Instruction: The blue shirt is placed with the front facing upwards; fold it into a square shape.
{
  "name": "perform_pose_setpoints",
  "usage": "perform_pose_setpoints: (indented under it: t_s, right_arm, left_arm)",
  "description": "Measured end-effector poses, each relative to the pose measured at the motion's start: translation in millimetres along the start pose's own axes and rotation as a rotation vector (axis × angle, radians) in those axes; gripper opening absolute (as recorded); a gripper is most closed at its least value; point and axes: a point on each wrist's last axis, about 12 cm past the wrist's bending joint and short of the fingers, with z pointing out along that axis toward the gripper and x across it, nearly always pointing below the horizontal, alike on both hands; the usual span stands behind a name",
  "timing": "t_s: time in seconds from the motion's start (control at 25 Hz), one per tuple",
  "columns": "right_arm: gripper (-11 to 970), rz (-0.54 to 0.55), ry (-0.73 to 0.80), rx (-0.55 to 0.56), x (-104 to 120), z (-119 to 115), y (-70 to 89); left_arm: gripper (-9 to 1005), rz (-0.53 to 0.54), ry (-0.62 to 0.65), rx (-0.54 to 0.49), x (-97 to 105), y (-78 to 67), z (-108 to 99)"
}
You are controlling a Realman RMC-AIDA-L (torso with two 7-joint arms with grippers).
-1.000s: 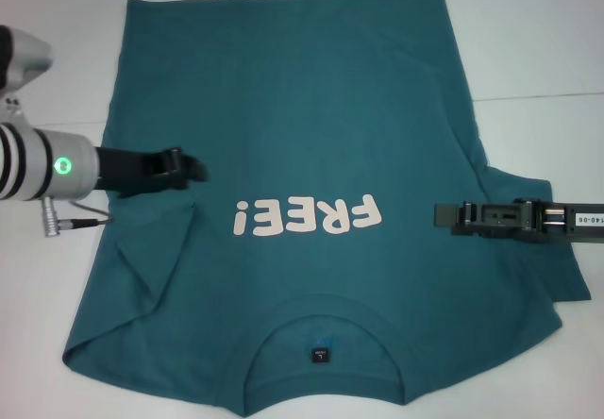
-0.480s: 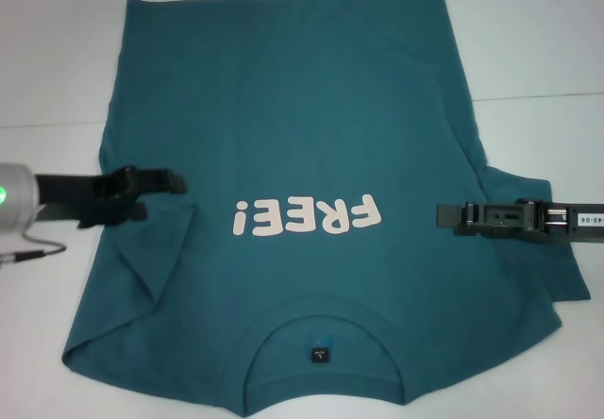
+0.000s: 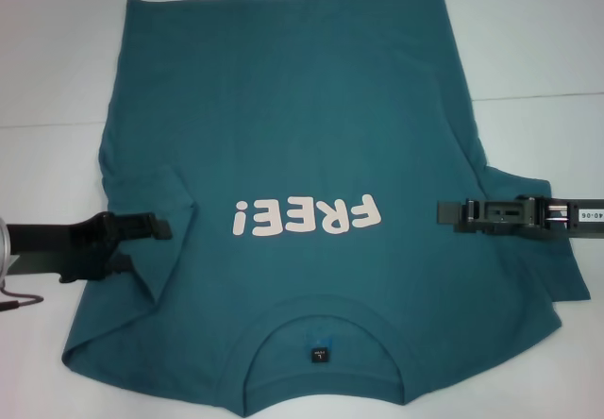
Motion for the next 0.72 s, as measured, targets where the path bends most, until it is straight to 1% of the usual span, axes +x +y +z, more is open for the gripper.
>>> perform_pose_setpoints:
  t_s: [0.36, 0.72]
  right_arm:
    - [867, 0.007, -0.006, 0.006, 2.1, -2.5, -1.7]
    - [867, 0.006, -0.009, 0.006, 1.9, -2.5, -1.8]
  left_arm:
    - [873, -0.040, 0.020, -0.017, 9.7, 10.2, 4.6]
    - [873, -0.062, 0.018, -0.032, 11.1, 12.2, 16.6]
